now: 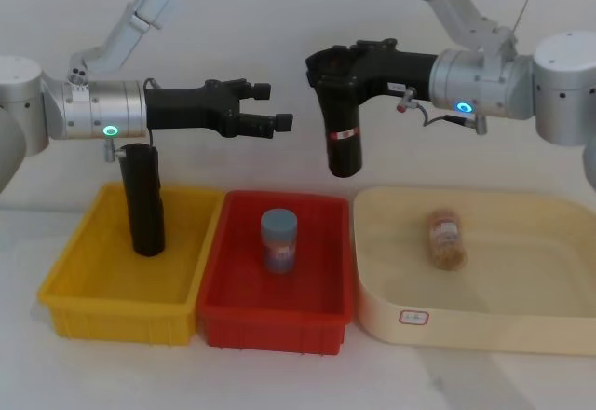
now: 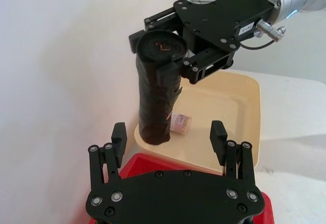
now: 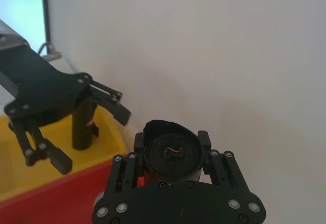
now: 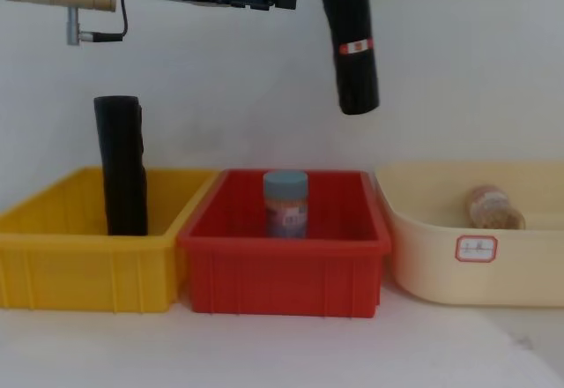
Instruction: Pick up the garbage bag with the one hand and transfer it to the other hand.
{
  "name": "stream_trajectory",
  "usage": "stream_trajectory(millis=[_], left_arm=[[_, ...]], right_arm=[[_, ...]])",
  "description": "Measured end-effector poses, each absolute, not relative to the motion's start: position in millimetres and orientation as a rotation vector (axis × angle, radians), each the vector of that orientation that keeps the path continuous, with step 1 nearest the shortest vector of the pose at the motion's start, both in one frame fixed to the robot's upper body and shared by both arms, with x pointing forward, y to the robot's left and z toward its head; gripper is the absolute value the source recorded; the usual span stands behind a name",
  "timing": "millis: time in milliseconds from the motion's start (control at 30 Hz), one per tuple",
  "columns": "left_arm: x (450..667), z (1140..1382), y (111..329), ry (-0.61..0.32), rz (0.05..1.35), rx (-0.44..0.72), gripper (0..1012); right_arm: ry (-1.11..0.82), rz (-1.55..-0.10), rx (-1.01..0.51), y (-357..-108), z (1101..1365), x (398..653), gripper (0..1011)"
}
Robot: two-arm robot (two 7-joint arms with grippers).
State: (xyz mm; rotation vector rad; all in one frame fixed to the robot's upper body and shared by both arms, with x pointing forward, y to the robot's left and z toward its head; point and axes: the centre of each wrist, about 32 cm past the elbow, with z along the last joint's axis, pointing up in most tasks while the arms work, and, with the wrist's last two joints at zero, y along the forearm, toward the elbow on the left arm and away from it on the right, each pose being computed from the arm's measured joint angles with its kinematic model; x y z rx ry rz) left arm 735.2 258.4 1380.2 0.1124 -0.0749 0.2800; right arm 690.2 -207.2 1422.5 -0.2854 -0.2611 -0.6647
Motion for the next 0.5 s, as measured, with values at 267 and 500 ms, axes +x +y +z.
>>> stream_trajectory(millis=[267, 500], left_arm=[[735, 1380, 258, -0.075, 0.280, 0.112, 1001], [735, 1380, 258, -0.075, 0.280, 0.112, 1001]], right_arm=[[-0.246, -0.746, -0.318, -224, 1419, 679, 599], [-0.229, -0.817, -0.348, -239, 1413, 670, 599]])
